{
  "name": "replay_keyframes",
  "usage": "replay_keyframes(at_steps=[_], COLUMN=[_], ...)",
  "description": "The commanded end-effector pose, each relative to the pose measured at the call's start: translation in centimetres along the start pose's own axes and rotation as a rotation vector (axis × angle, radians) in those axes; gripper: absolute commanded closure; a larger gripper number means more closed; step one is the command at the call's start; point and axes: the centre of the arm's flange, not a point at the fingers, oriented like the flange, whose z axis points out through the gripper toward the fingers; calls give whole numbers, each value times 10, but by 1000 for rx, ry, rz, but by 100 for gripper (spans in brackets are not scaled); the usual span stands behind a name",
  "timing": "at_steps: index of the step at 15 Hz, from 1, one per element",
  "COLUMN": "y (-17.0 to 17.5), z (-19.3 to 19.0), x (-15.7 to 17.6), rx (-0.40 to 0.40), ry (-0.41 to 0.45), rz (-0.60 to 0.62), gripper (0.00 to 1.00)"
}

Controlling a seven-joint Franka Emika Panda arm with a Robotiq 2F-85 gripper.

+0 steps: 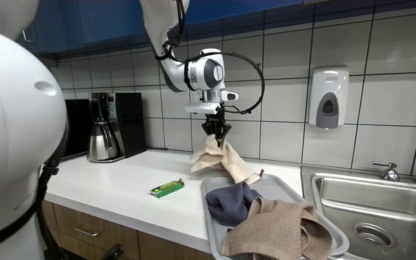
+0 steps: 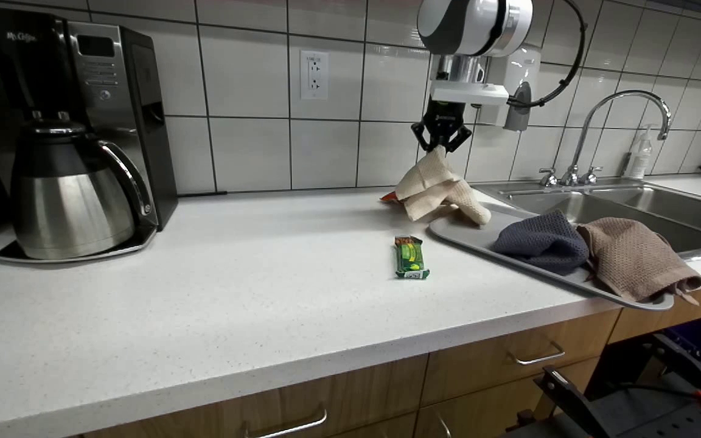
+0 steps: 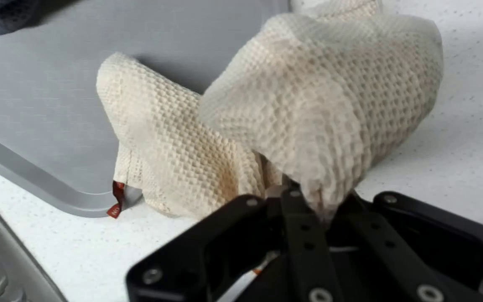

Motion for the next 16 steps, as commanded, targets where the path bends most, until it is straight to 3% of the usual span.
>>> replay_keyframes(at_steps=[1,16], y=[-34,-179], z=[-23,-42], x=[-7,-30], rx=[12,67], ry=[24,58], rz=[-52,-248], gripper=[99,99])
